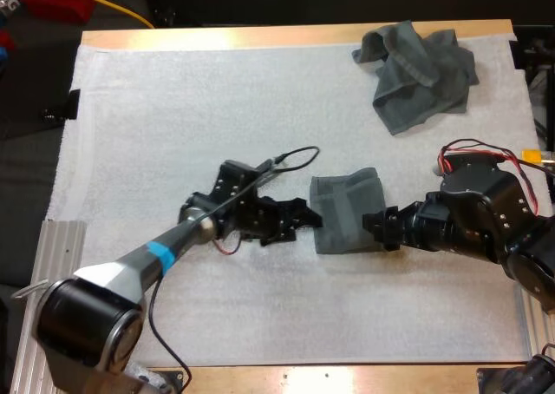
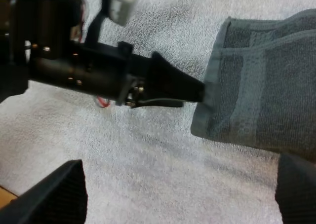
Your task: Pick towel from pile, fold and stack
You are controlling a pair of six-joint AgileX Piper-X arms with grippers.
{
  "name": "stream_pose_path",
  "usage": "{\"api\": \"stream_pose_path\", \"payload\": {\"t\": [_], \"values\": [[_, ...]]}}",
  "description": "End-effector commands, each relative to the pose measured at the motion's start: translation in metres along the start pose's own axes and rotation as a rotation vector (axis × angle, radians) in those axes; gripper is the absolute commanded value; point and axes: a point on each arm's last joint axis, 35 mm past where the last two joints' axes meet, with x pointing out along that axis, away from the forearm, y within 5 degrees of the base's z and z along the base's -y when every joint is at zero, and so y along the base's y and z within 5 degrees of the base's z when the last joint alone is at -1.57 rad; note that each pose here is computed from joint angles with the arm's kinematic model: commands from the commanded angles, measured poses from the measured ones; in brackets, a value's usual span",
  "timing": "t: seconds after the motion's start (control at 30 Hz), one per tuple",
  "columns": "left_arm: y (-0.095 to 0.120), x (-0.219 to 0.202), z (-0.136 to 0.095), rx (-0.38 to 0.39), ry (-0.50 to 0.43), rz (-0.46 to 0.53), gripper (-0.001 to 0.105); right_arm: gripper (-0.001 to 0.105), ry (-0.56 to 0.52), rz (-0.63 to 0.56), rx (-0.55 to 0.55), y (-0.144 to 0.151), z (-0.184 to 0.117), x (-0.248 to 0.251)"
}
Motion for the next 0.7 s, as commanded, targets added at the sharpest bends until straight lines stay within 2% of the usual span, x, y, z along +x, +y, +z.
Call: {"api": "stream_pose_path", "payload": {"t": [0.0,0.23,0.57,0.63,0.67], "values": [[-0.008,0.005,0.000,0.000,0.009,-0.009,0.071,0.075,-0.010,-0.003,-0.014,0.000,0.001,-0.003],[-0.033,0.030,0.002,-0.038,0.077,-0.025,0.070,0.075,-0.008,-0.003,-0.013,0.000,0.001,-0.003],[-0.062,0.061,0.007,-0.074,0.200,0.026,0.069,0.075,-0.008,-0.003,-0.013,0.000,0.001,-0.003],[-0.065,0.064,0.007,-0.069,0.203,0.028,0.067,0.075,-0.008,-0.003,-0.013,0.000,0.001,-0.003],[-0.065,0.064,0.006,-0.067,0.197,0.031,0.063,0.075,-0.008,-0.003,-0.013,0.000,0.001,-0.003]]}}
